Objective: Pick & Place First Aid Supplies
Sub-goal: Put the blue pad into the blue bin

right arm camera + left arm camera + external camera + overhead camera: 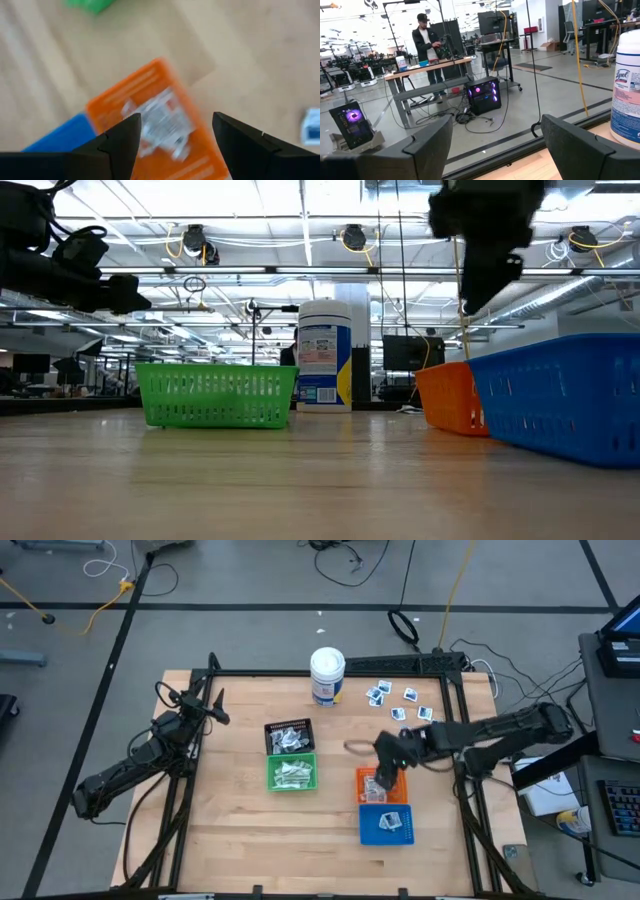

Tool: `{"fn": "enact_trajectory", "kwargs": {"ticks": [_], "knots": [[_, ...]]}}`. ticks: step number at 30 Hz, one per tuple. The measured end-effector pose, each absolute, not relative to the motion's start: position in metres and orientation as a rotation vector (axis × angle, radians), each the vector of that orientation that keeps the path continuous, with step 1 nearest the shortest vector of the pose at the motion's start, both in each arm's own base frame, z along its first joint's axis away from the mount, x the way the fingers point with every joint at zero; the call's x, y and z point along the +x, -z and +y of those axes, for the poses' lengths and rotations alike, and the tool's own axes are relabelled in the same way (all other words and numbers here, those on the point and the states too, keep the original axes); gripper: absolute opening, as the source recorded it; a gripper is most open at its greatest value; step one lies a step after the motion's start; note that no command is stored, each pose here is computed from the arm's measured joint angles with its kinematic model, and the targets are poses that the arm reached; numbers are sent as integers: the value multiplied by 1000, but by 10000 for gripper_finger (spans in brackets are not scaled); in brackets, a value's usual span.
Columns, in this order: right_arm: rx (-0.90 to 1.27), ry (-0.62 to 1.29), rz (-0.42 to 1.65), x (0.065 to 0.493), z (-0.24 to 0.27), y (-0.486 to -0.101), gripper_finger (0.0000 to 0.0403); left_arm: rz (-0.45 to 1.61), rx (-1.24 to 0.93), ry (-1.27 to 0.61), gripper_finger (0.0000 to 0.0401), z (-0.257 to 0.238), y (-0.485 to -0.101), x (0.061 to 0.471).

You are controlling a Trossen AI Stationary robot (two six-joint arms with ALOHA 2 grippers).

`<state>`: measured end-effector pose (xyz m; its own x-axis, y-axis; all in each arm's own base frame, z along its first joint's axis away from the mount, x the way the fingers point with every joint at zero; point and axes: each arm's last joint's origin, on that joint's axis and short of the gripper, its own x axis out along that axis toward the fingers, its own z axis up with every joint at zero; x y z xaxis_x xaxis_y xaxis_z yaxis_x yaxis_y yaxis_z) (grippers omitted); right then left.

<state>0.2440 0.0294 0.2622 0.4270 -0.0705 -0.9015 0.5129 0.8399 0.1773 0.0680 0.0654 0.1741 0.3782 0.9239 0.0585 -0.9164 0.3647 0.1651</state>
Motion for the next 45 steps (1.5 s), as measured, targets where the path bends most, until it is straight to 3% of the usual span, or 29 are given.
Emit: {"fn": "enact_trajectory", "kwargs": {"ticks": [9,26,38,45], "knots": [[514,577,967,246,-54,-265,238,47,181,-1184,306,65,-174,68],[699,1012,718,200,-185,-265,231,47,181,-1184,305,65,-174,68],[772,1118,771,199,-231,-225,227,47,181,-1184,306,65,-174,68],[792,1128,788,206,-256,-221,226,47,181,-1184,306,65,-174,68]]}}
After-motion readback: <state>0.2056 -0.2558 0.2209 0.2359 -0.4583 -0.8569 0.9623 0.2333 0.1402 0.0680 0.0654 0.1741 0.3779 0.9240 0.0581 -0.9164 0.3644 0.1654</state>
